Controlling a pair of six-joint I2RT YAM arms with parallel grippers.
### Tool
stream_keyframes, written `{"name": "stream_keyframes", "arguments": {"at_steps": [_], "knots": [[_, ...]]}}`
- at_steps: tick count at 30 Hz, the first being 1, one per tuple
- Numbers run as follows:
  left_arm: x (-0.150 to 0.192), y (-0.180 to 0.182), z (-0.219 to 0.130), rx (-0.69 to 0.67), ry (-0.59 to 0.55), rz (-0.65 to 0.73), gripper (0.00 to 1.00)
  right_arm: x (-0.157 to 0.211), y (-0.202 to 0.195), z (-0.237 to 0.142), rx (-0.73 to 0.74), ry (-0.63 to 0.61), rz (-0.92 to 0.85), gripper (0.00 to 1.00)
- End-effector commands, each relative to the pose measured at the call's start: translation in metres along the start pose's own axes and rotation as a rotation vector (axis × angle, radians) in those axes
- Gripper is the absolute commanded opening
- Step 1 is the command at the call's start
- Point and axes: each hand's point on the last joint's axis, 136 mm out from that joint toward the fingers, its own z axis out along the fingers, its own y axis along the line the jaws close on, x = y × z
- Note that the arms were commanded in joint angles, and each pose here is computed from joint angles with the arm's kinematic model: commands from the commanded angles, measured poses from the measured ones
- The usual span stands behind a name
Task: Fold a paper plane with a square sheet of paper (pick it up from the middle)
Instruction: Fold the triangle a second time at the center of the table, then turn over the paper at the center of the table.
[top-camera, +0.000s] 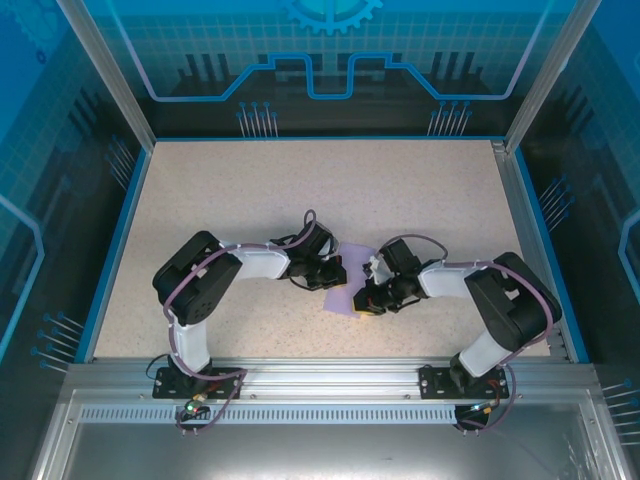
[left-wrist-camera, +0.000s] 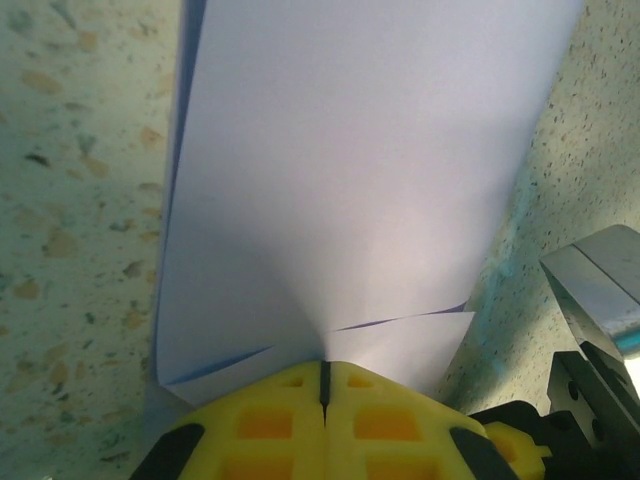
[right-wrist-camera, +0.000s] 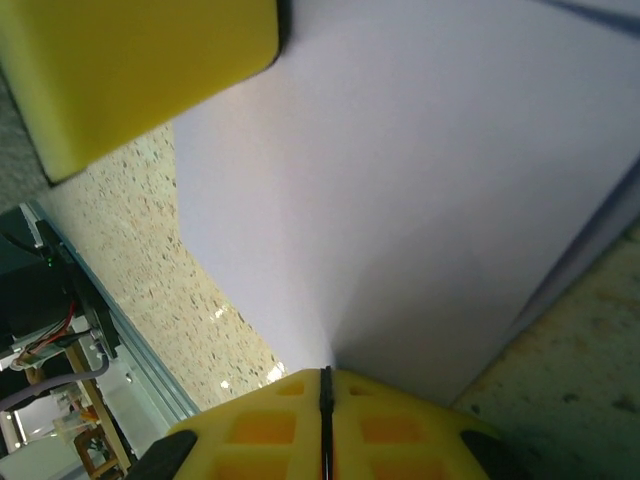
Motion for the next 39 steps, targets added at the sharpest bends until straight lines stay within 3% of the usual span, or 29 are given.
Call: {"name": "stream_keyframes", "arguments": {"at_steps": [1, 8, 11, 14, 18, 23, 28, 32, 39], "knots": [[0.010, 0.024, 0.011, -0.079, 0.036, -0.018, 0.04, 0.024, -0.012, -0.002, 0.019, 0.051, 0.041, 0.09], [0.010, 0.017, 0.010, -0.047, 0.033, -0.017, 0.04, 0.028, -0.013, -0.011, 0.021, 0.029, 0.044, 0.12], [0.010, 0.003, 0.011, 0.015, 0.032, -0.006, 0.06, 0.010, -0.015, -0.029, 0.099, -0.076, 0.019, 0.17], [0.009, 0.003, 0.012, 0.003, 0.032, -0.010, 0.06, -0.013, -0.019, -0.046, 0.143, -0.175, 0.042, 0.30], [0.009, 0.008, 0.010, -0.017, 0.020, -0.020, 0.06, -0.032, -0.016, -0.047, 0.116, -0.176, 0.097, 0.36], [0.007, 0.003, 0.007, -0.003, 0.005, -0.015, 0.07, -0.044, -0.005, -0.031, 0.002, -0.149, 0.114, 0.37], [0.002, -0.005, 0.006, 0.012, 0.003, -0.015, 0.07, -0.046, -0.015, -0.027, 0.045, -0.154, 0.146, 0.35], [0.000, -0.010, 0.001, 0.018, -0.007, 0.000, 0.08, -0.049, -0.004, -0.028, -0.012, -0.163, 0.135, 0.31], [-0.006, -0.015, -0.007, 0.020, -0.043, 0.002, 0.09, -0.055, 0.002, -0.035, -0.027, -0.203, 0.118, 0.34]]}}
